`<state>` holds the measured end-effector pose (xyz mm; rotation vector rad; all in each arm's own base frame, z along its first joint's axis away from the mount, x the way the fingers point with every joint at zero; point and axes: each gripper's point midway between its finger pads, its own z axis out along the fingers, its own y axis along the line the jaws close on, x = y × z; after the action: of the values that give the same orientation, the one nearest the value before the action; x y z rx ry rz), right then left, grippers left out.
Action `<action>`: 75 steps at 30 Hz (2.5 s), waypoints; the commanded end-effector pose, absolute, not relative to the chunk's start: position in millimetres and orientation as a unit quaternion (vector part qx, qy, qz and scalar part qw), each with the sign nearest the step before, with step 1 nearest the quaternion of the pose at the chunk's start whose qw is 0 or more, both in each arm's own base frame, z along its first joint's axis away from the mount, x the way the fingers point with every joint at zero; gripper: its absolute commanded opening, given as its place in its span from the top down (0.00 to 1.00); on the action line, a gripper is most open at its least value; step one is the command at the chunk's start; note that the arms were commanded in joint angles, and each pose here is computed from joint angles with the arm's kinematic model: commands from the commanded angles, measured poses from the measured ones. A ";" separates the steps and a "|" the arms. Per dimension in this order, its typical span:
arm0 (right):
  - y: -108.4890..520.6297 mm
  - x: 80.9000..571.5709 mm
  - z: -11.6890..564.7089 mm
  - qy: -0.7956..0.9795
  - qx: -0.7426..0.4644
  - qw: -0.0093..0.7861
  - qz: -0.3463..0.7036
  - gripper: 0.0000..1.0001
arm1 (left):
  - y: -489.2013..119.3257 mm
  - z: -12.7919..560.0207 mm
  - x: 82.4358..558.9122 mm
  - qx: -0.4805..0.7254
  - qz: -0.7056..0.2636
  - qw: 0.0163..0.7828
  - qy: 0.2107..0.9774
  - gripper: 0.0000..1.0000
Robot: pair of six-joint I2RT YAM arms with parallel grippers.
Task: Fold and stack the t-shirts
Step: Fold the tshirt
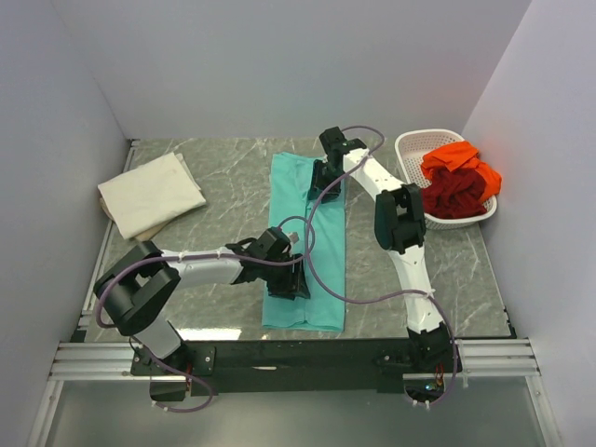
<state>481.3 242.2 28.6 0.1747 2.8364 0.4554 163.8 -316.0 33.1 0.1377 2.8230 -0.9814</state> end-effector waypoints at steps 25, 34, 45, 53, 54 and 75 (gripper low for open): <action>215.5 304.7 161.0 0.951 0.019 0.234 0.202 0.49 | -228.3 77.5 157.2 -0.013 -0.237 0.206 0.949 0.40; 211.1 151.2 89.6 0.972 0.012 0.119 0.200 0.50 | -222.0 55.6 127.0 -0.031 -0.264 0.161 0.950 0.43; 202.9 96.0 44.9 0.977 0.028 0.065 0.201 0.52 | -225.0 44.6 107.8 -0.032 -0.270 0.137 0.952 0.43; 204.6 91.7 28.4 0.981 0.018 0.049 0.186 0.55 | -224.3 42.0 105.2 -0.037 -0.270 0.134 0.953 0.43; 203.3 91.0 25.7 0.982 0.019 0.047 0.181 0.55 | -224.5 41.9 105.3 -0.037 -0.270 0.134 0.953 0.43; 196.3 78.8 7.3 0.987 0.021 0.018 0.160 0.80 | -230.6 23.1 93.7 -0.017 -0.261 0.098 0.960 0.55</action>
<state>81.8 197.0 11.6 0.0588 3.0595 0.5043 95.6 -225.0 23.0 -0.0648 2.8479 -0.7315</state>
